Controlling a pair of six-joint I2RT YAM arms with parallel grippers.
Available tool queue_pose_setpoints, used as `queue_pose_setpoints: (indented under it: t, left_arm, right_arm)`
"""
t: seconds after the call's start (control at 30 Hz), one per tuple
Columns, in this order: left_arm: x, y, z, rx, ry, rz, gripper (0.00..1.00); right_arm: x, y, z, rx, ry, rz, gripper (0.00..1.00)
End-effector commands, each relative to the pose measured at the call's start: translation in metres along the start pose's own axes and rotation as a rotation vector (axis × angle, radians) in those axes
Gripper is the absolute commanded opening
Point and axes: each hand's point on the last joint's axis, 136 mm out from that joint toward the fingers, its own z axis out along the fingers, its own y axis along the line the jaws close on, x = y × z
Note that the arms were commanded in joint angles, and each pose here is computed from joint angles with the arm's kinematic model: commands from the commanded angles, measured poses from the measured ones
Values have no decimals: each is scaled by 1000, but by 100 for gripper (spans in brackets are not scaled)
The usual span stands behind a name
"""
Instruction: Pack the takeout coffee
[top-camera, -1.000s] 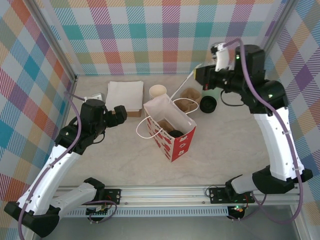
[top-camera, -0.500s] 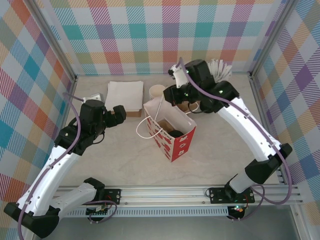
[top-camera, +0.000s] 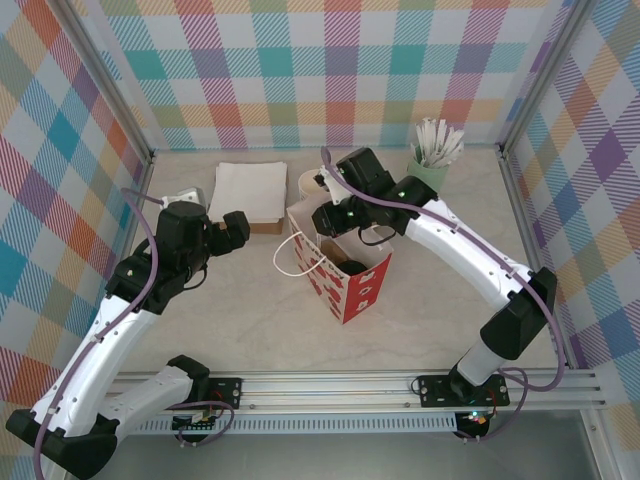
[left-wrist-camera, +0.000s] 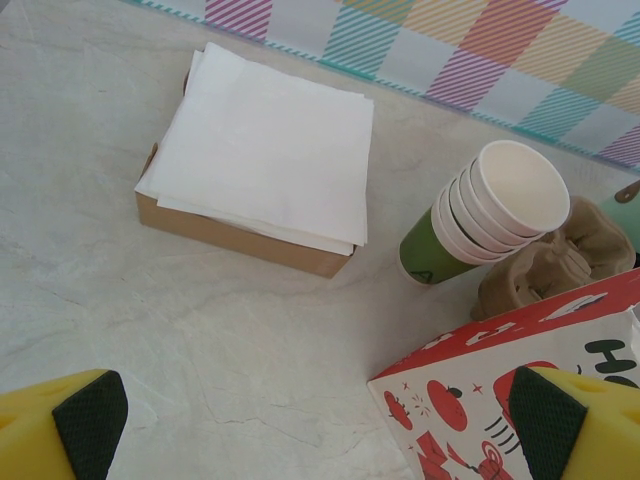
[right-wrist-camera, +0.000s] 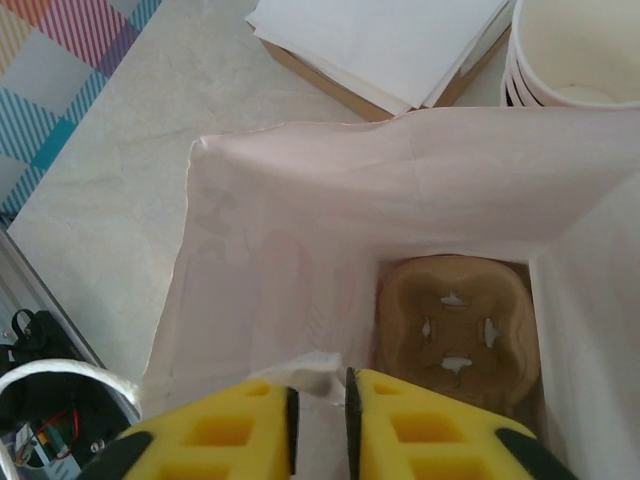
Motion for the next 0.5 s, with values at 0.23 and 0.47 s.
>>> queue_pose_setpoints:
  t: [0.23,0.47]
  left_arm:
    - [-14,-1,1,-37,8,0,100]
    - [-16,14,19,-27,79,-122,100]
  right_arm:
    - [-33,-5,-56,147,-94,-66,49]
    - [-42,-14,-98,242,-177,-69,64]
